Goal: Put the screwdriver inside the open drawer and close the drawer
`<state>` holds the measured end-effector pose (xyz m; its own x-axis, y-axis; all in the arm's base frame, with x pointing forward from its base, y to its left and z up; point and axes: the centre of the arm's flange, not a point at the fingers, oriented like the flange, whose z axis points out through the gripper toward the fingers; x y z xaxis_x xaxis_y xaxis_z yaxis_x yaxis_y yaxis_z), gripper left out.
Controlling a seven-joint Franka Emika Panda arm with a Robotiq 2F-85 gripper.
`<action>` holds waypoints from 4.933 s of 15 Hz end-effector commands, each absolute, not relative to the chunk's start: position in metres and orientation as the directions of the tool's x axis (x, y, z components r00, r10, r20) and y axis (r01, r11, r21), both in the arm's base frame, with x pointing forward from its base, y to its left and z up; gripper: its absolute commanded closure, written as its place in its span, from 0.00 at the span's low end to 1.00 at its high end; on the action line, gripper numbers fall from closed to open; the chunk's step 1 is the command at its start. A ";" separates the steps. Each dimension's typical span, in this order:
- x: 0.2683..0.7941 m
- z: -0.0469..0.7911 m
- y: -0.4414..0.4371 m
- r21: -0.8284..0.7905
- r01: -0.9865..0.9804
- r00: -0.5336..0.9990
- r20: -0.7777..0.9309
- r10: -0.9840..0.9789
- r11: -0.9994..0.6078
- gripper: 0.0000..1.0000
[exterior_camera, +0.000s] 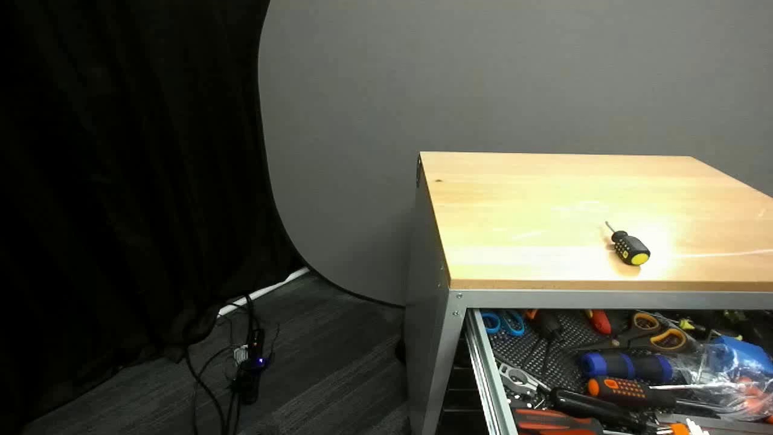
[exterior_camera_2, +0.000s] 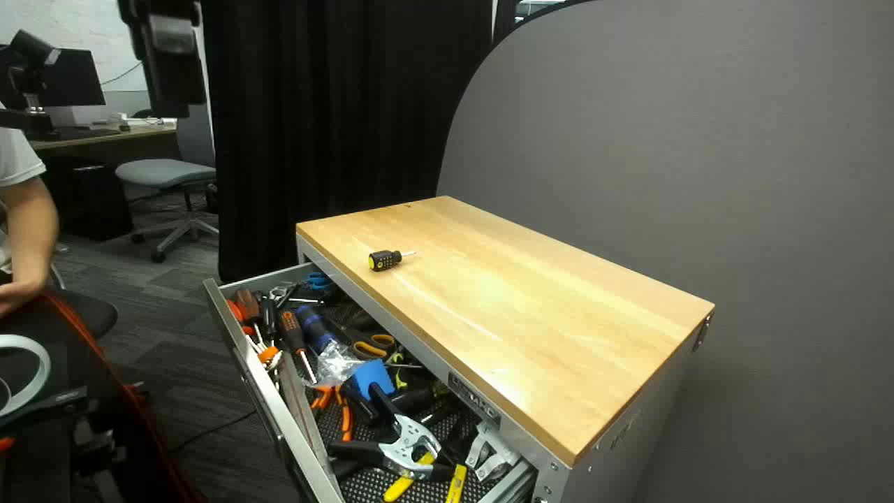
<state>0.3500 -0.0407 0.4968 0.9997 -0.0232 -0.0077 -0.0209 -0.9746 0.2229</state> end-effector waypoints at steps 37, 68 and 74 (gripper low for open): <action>0.611 0.262 0.190 0.058 -0.072 0.991 0.114 -0.065 -0.996 0.00; 0.495 0.205 0.155 0.262 -0.112 0.993 -0.017 -0.121 -0.959 0.85; 0.496 0.209 0.147 0.259 -0.089 0.992 -0.062 -0.109 -0.962 0.08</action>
<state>0.4946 0.1583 0.1974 0.9929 -0.1101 -0.0445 -0.0939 -0.9576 0.2723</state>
